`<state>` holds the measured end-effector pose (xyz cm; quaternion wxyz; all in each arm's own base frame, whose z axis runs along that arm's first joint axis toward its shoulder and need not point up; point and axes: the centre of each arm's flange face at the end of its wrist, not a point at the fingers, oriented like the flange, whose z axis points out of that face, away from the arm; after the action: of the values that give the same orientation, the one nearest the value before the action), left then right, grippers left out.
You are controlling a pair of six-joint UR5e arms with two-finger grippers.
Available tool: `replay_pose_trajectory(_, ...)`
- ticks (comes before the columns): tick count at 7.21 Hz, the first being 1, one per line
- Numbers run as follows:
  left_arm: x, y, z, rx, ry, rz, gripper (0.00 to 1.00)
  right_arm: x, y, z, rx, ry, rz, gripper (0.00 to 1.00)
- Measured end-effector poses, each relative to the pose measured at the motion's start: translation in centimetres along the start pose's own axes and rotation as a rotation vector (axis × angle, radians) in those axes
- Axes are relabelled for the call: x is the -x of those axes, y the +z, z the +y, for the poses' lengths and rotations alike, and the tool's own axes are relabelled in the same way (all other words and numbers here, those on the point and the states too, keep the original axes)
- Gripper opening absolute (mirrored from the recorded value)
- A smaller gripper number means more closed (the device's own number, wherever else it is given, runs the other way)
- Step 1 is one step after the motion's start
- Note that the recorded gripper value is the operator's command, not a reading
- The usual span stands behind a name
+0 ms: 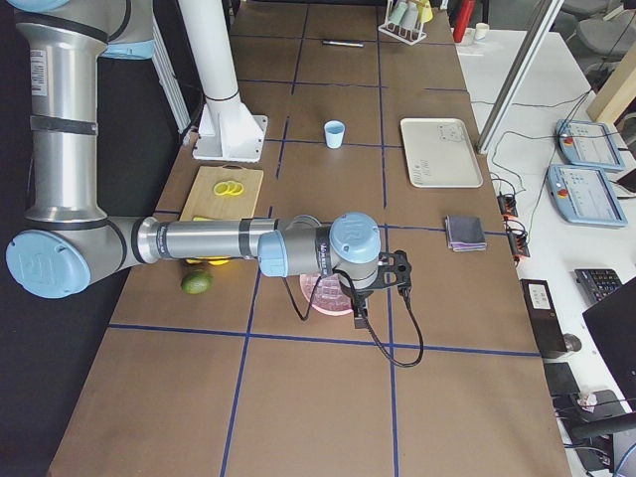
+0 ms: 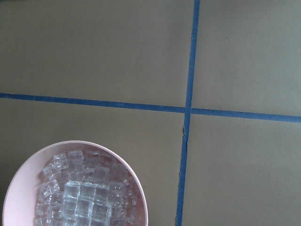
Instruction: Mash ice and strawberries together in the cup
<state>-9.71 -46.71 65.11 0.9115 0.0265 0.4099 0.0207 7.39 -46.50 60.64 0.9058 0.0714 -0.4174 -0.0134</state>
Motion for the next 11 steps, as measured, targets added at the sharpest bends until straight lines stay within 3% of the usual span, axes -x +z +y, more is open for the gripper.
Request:
replay_pose_trajectory(3,-0.05,-0.13,0.01,-0.003,0.001,0.000,1.00,0.01,0.28,0.57,0.007,0.008,-0.037,0.99)
replay_pose_trajectory(11,-0.04,-0.18,-0.06,-0.004,0.004,-0.002,1.00,-0.15,0.27,0.54,0.006,0.006,-0.023,0.99)
